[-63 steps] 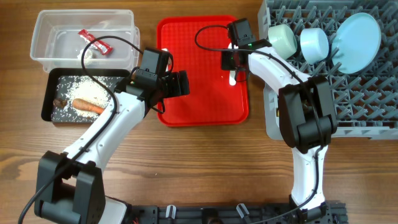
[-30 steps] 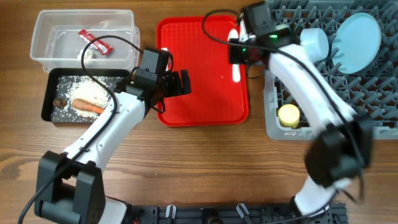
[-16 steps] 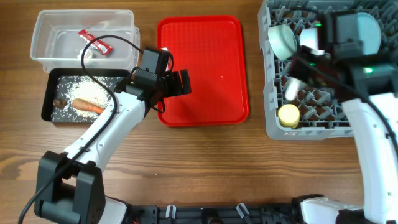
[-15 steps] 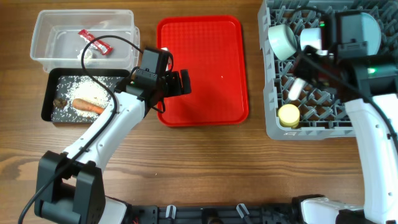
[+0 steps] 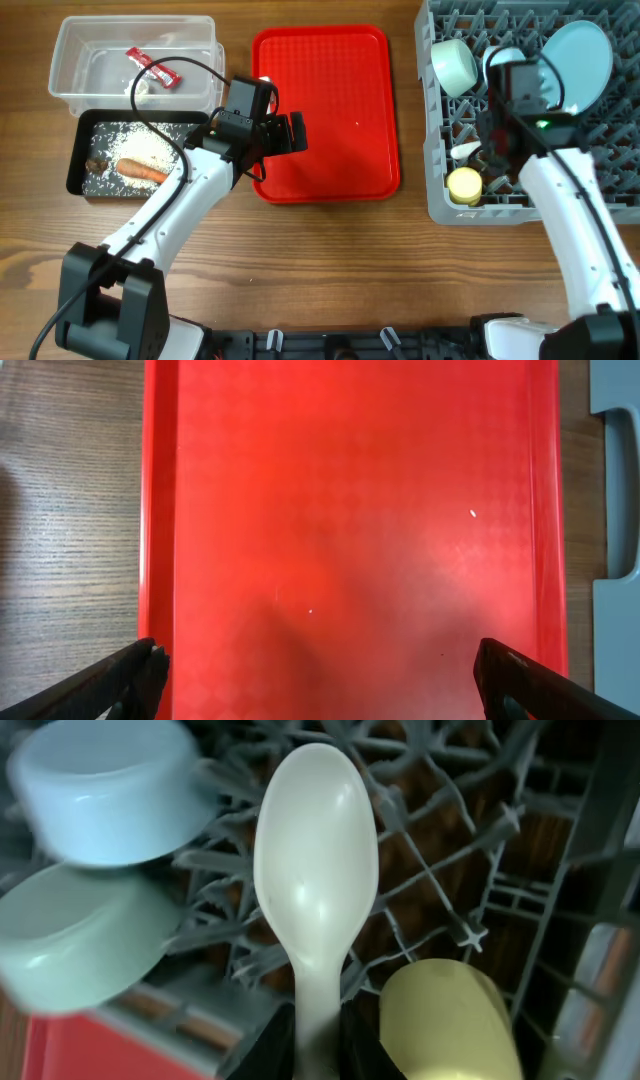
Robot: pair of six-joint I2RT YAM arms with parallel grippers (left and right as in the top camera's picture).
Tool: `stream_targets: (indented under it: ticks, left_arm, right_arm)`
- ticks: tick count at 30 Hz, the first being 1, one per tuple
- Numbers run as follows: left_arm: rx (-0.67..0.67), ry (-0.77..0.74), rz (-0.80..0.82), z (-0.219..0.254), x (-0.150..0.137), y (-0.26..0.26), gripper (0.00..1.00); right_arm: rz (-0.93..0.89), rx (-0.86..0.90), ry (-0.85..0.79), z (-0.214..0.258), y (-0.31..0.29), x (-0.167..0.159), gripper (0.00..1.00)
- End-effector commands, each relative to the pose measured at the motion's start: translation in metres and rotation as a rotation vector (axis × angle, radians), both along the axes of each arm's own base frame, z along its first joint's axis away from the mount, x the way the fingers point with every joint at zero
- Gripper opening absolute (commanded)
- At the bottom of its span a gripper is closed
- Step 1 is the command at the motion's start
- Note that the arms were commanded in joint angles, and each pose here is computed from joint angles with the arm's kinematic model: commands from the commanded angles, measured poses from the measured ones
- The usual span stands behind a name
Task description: Sort waste into correct bins and load items into the dishwasher rack
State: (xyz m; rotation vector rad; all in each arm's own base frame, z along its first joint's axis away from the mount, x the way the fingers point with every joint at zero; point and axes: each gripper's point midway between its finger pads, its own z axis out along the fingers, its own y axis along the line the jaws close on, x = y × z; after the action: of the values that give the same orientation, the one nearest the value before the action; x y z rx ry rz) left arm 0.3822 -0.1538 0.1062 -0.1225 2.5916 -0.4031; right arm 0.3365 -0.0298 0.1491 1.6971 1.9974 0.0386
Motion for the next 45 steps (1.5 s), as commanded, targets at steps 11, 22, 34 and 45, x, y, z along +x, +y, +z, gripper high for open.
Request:
stream_targets:
  ticks: [11,22,34,45]
  left_arm:
    - [0.017,-0.001,0.002,-0.003,0.001,0.001,1.00]
    - [0.017,-0.001,0.002,-0.003,0.001,0.001,1.00]
    - [0.018,-0.001,0.002,-0.003,0.001,0.001,1.00]
    - [0.017,-0.001,0.003,-0.003,0.001,0.001,1.00]
  right_arm:
    - [-0.247,0.002,-0.180,-0.041,-0.018,0.024,0.04]
    - [-0.249,-0.005,-0.151,-0.054,-0.019,0.026,0.59]
    - [-0.022,-0.111,-0.205,-0.002,-0.019,0.027,1.00]
    - [0.727,-0.410,-0.478,0.137,0.029,0.004,1.00]
